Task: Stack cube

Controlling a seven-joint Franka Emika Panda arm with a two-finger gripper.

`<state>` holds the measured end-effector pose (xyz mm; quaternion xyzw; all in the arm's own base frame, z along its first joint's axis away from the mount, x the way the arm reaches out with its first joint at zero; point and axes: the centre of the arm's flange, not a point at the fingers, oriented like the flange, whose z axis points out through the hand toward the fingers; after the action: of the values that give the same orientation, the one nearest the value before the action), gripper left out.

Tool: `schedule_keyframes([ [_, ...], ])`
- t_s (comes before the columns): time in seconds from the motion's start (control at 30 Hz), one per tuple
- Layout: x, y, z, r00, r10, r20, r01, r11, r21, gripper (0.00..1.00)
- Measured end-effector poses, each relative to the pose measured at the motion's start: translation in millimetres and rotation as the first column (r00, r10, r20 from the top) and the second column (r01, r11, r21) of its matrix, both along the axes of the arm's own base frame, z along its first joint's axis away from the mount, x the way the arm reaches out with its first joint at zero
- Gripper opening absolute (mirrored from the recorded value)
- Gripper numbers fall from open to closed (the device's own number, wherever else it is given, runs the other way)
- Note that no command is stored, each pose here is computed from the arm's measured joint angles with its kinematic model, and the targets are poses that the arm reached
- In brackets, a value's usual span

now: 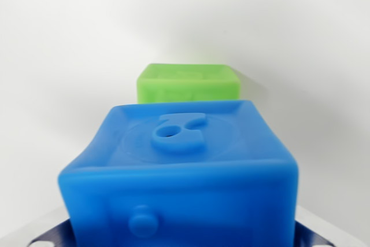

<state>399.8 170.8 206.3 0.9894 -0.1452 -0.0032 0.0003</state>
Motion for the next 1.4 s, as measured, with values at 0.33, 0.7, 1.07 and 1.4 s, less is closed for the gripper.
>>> schedule_keyframes([
  [0.33, -0.4, -0.6, -18, 1.0000, 0.000, 0.0002, 0.000, 1.0000, 0.0001, 0.00],
  [0.7, -0.6, -0.7, -31, 1.0000, 0.000, 0.0005, 0.000, 1.0000, 0.0000, 0.00],
  [1.07, -0.7, -0.7, -37, 1.0000, 0.000, 0.0008, 0.000, 1.0000, 0.0000, 0.00],
  [1.4, -0.5, -0.8, -37, 1.0000, -0.001, 0.0009, 0.001, 1.0000, 0.0001, 1.00],
])
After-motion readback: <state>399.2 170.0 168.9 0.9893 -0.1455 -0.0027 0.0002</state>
